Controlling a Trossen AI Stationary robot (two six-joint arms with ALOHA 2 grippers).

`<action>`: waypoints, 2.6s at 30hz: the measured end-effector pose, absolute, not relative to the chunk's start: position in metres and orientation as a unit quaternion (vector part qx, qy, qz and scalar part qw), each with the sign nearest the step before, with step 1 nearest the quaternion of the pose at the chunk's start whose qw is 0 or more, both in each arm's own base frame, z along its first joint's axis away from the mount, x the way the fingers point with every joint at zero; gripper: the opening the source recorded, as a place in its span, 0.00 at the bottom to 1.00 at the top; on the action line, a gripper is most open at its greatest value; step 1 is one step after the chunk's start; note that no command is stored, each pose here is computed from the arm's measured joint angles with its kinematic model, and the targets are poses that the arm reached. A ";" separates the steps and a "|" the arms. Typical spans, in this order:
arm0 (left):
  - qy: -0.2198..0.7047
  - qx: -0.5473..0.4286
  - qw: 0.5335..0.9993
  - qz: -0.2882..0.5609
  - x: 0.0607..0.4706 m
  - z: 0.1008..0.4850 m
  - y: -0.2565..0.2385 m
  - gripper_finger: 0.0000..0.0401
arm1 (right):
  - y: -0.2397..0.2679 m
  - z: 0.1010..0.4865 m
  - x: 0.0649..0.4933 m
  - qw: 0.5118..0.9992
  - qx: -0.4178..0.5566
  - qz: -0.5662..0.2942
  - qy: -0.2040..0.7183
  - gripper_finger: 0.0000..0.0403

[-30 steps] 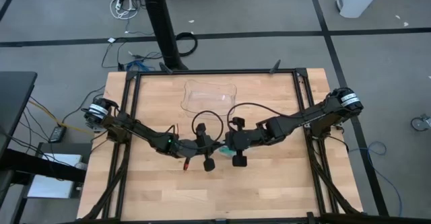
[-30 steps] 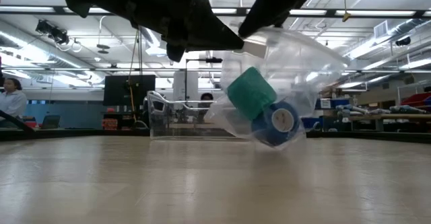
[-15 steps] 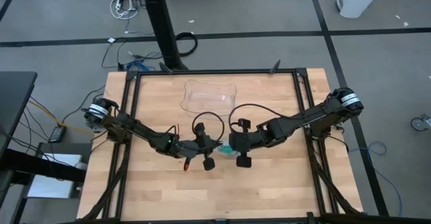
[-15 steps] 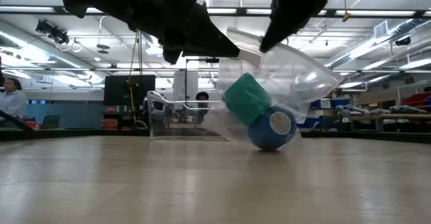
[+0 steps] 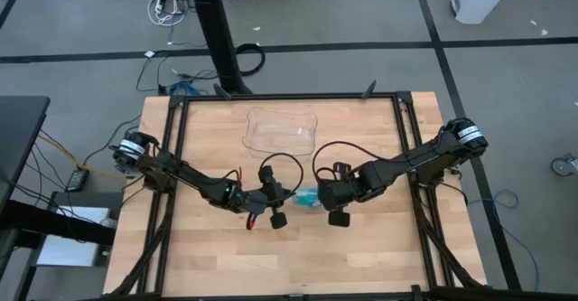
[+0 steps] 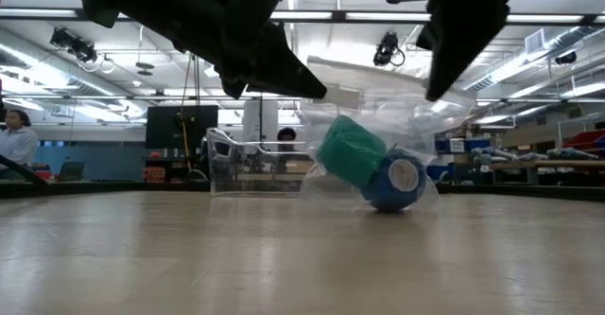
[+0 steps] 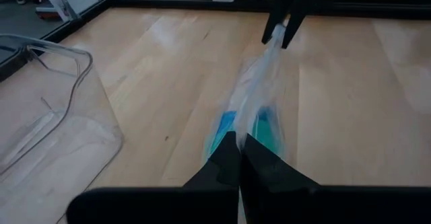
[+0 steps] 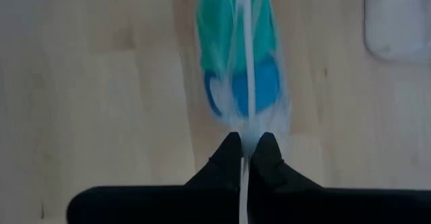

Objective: Roll bandage
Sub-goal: Close the transparent zip bag, then put the transparent zip bag with the rolled green bandage into the transparent bin

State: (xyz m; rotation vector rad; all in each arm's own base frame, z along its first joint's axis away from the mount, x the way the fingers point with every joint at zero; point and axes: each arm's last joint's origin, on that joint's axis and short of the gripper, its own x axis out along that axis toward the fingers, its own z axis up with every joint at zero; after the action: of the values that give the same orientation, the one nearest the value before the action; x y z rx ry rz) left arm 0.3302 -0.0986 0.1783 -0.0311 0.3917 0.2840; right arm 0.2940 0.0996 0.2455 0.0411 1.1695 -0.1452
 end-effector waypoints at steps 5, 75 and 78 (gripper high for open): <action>0.194 -0.015 0.971 0.141 0.330 0.178 -0.099 0.00 | 0.101 0.243 0.286 0.809 0.017 -0.077 0.582 0.00; 0.190 -0.043 0.948 0.252 0.323 0.293 0.065 0.01 | 0.130 0.296 0.223 0.909 -0.036 -0.150 0.386 0.51; 0.200 -0.073 0.945 0.250 0.319 0.291 0.079 0.01 | 0.130 0.296 0.223 0.909 -0.038 -0.150 0.387 0.50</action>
State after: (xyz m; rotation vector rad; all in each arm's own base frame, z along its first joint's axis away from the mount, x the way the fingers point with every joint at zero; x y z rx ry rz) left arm 0.3192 0.0787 0.2907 -0.1486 0.4069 0.5099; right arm 0.2231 0.1296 0.2956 -0.0784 0.7974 -0.3085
